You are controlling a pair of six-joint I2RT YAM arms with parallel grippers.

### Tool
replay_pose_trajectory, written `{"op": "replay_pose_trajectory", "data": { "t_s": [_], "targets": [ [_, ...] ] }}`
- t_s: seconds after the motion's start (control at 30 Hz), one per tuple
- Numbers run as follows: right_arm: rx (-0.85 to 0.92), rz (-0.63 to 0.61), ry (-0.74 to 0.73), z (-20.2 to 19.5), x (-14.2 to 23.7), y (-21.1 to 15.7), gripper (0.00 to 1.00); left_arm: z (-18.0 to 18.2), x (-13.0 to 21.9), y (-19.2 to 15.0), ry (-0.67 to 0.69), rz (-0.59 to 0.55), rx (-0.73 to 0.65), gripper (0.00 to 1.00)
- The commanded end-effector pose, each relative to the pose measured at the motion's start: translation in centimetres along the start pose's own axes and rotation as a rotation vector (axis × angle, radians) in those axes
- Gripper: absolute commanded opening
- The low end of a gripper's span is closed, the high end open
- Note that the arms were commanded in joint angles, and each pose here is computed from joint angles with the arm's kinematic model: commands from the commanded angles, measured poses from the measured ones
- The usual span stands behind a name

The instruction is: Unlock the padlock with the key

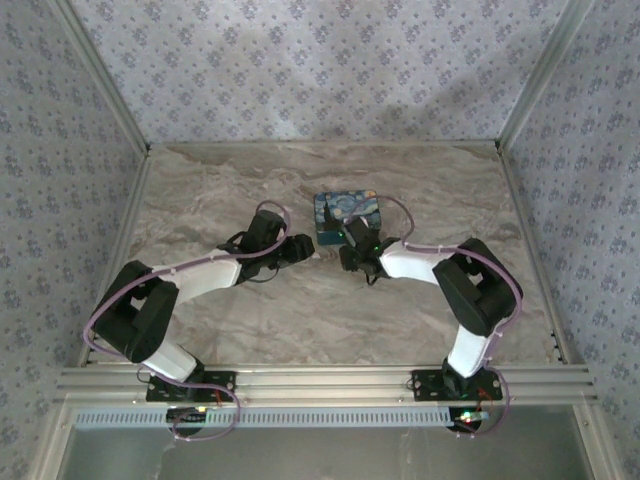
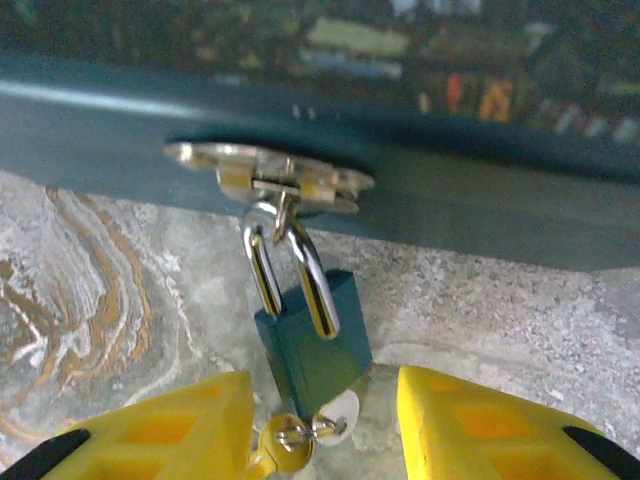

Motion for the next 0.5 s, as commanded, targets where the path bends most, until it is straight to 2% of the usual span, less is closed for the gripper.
{"op": "replay_pose_trajectory", "data": {
  "t_s": [0.0,0.13,0.27,0.47],
  "targets": [
    [-0.027,0.009,-0.051,-0.4,-0.5,-0.1,0.43,-0.1,0.2,0.4,-0.011,-0.021,0.012,0.56],
    [-0.038,0.028,-0.07,-0.8,-0.6,-0.6,0.39,0.0,0.1,0.3,-0.012,-0.02,0.016,0.56],
    [-0.041,0.046,-0.076,-1.4,-0.5,-1.5,0.29,0.0,0.1,0.2,-0.012,-0.017,0.016,0.56],
    [-0.033,0.061,-0.07,-2.2,0.4,-2.5,0.2,0.0,0.0,0.2,-0.013,-0.015,0.017,0.56]
  ]
}}
Point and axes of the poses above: each hand's point on the last joint's axis, 136 mm out from that joint toward the fingers, its own x axis back along the fingers, its own z axis along the line the jaws close on, y = z × x, the point moved 2 cm from there along x, back along the fingers, and after that the axes turned 10 degrees about -x, right-handed, at the moved point
